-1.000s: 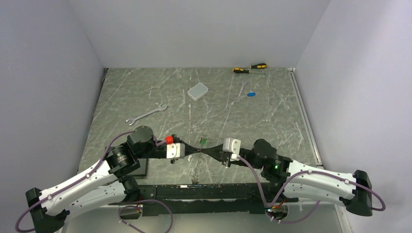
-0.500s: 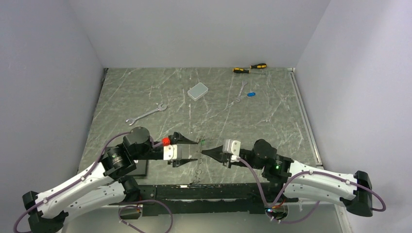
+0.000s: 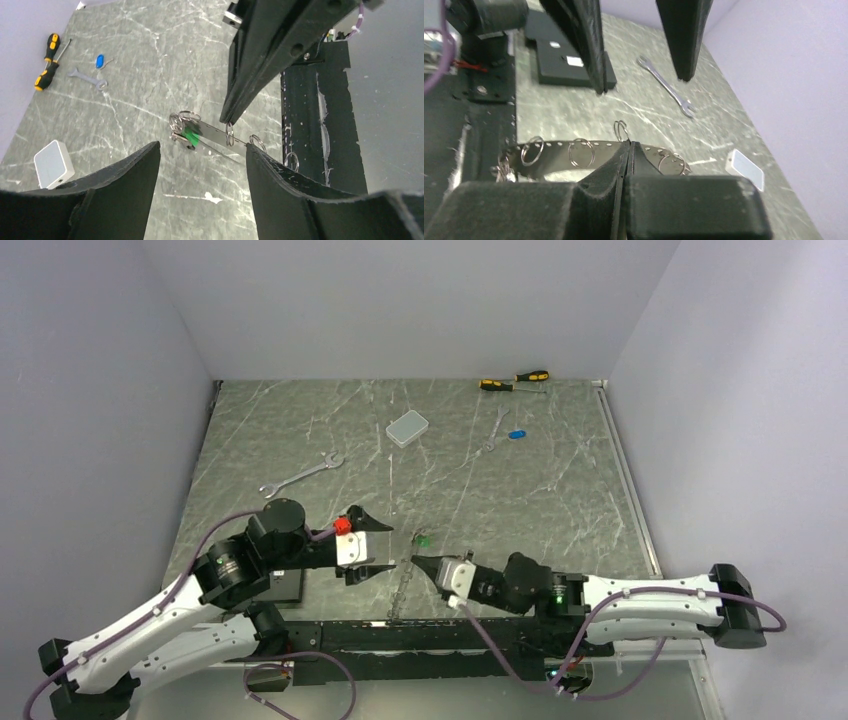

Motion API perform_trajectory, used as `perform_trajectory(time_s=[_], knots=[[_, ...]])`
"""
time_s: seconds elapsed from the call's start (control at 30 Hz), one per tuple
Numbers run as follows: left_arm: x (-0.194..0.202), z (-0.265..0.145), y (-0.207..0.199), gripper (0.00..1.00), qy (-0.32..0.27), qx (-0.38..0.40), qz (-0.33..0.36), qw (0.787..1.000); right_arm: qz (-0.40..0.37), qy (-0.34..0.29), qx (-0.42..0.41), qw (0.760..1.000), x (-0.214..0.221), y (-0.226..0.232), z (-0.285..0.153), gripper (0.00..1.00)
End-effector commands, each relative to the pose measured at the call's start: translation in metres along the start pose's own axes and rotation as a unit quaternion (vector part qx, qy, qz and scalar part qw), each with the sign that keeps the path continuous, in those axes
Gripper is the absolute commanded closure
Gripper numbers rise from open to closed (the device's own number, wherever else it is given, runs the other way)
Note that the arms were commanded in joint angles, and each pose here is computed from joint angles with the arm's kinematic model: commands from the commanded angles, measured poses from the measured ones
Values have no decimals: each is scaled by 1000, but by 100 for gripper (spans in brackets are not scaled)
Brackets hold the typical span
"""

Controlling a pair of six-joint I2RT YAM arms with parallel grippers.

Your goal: Put the keys on the keyring

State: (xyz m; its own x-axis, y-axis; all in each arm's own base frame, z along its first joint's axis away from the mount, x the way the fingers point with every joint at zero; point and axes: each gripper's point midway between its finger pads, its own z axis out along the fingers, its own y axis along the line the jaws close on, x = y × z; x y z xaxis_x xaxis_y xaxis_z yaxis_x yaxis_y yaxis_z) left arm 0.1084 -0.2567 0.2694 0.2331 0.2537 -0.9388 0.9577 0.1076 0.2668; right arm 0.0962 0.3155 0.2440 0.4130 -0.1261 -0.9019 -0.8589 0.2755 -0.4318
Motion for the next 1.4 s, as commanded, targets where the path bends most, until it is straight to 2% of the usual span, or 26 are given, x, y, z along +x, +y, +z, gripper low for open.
perform_trajectory(time_s=[0.0, 0.23, 0.47, 0.63, 0.9, 1.17, 1.37], knots=[[-7, -17, 7, 32, 24, -21, 14, 999, -65, -7, 121, 990, -10, -35, -6, 100], [-8, -25, 4, 36, 14, -33, -3, 999, -90, -5, 145, 985, 0, -34, -9, 100], [14, 2, 8, 51, 13, -48, -71, 996, -76, -13, 138, 988, 0, -29, -9, 100], [23, 23, 13, 52, -4, -60, -108, 992, -46, -26, 133, 990, 0, -24, -8, 100], [18, 29, 10, 57, -41, -48, -100, 993, -20, -41, 117, 992, -6, -18, -6, 100], [22, 37, 4, 65, -39, -28, -102, 994, -14, -48, 113, 992, -10, -15, -1, 100], [21, 32, 4, 60, -32, -28, -92, 995, -11, -41, 128, 991, -9, -21, -1, 100]])
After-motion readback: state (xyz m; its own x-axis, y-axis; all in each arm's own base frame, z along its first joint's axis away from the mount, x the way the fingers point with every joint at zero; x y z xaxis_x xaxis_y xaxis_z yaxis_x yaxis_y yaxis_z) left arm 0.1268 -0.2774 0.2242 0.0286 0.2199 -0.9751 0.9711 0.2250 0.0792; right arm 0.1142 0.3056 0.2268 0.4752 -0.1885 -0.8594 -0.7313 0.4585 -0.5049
